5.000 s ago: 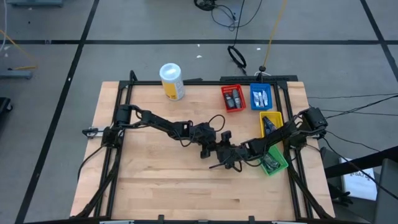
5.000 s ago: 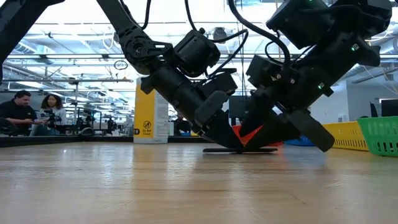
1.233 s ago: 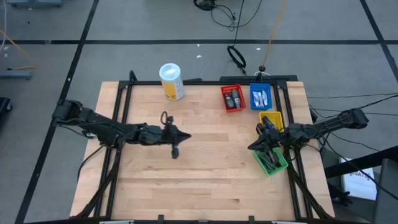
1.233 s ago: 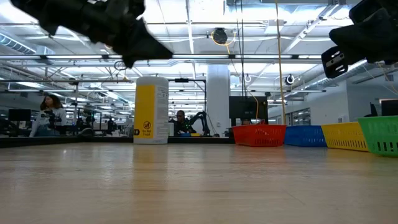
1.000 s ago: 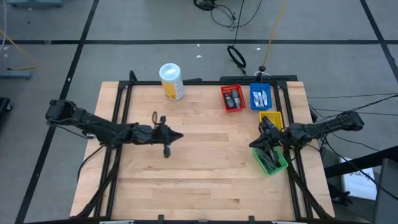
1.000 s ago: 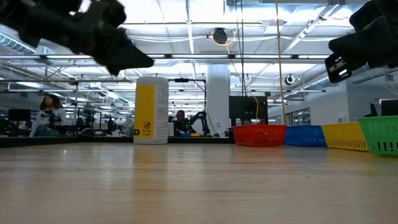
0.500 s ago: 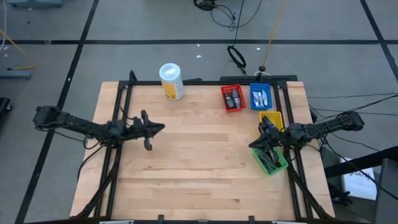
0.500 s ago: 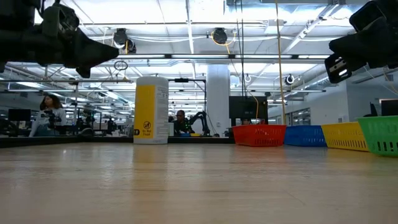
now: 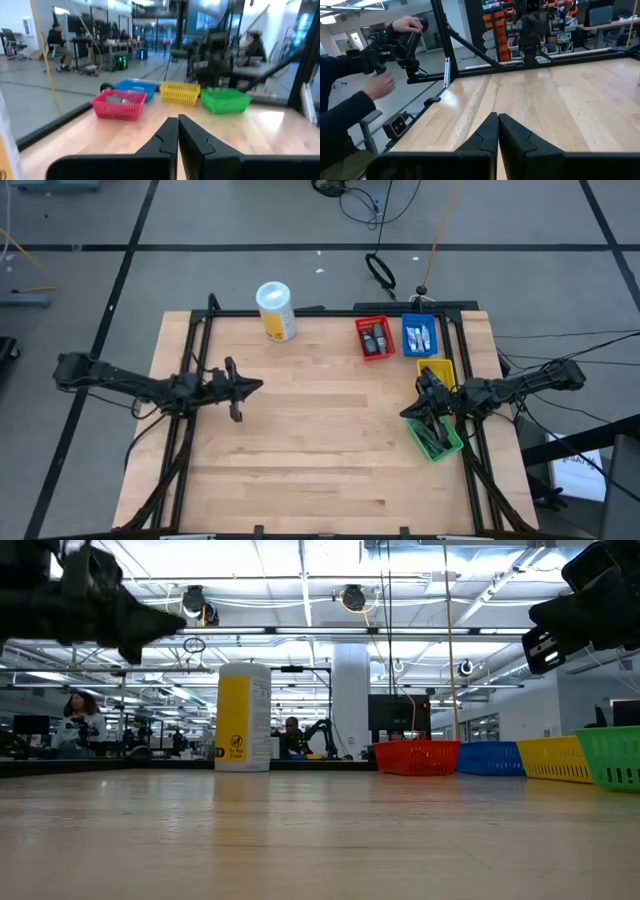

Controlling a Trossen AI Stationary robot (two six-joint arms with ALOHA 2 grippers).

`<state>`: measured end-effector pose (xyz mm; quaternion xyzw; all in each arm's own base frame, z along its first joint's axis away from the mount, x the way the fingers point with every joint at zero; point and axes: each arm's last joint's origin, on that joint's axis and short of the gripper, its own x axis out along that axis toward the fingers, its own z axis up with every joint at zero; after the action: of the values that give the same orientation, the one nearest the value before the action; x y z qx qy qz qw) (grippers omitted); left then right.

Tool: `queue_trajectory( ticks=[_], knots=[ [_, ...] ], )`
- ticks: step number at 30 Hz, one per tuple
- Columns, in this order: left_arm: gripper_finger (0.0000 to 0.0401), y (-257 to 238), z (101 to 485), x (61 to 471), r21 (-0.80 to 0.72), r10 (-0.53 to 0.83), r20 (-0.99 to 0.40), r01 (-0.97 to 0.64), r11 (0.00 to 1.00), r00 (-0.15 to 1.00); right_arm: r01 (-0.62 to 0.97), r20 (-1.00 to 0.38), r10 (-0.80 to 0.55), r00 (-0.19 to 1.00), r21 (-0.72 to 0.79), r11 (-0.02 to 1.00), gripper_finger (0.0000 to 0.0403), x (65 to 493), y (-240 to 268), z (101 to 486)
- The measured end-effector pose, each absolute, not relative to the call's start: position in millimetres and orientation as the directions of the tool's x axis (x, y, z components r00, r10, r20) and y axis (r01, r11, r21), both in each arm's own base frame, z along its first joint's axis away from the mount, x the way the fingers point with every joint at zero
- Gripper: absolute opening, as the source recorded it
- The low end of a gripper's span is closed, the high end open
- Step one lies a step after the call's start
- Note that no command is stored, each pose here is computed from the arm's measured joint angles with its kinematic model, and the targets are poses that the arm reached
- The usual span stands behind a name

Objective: Pick & Place Travel size toiletries
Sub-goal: Return to Home Position

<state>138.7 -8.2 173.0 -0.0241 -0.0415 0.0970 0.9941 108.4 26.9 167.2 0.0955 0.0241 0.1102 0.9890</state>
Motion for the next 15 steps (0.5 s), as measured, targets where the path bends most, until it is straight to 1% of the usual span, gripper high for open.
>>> queue_trajectory(
  ticks=[2,6,9,15],
  knots=[
    [0.0019,-7.9,179.5,134.9,-0.073,0.19,0.125,-0.182,0.981,0.974,-0.213,-0.027,0.223,0.975,0.194,0.957,0.0004,108.4,26.9,167.2],
    [0.0025,-6.1,184.3,125.4,-0.088,0.193,0.151,-0.182,0.979,0.969,-0.214,-0.025,0.223,0.975,0.194,0.957,0.0004,108.4,26.9,167.3],
    [0.0023,-4.6,183.4,119.1,-0.134,0.164,0.134,-0.146,0.98,0.977,-0.213,-0.027,0.223,0.975,0.194,0.957,0.0004,108.5,26.9,167.2],
    [0.0007,-0.2,174.6,109.2,-0.117,0.092,0.05,-0.085,0.989,0.995,-0.214,-0.026,0.223,0.975,0.194,0.957,0.0004,108.5,26.9,167.2]
  ],
)
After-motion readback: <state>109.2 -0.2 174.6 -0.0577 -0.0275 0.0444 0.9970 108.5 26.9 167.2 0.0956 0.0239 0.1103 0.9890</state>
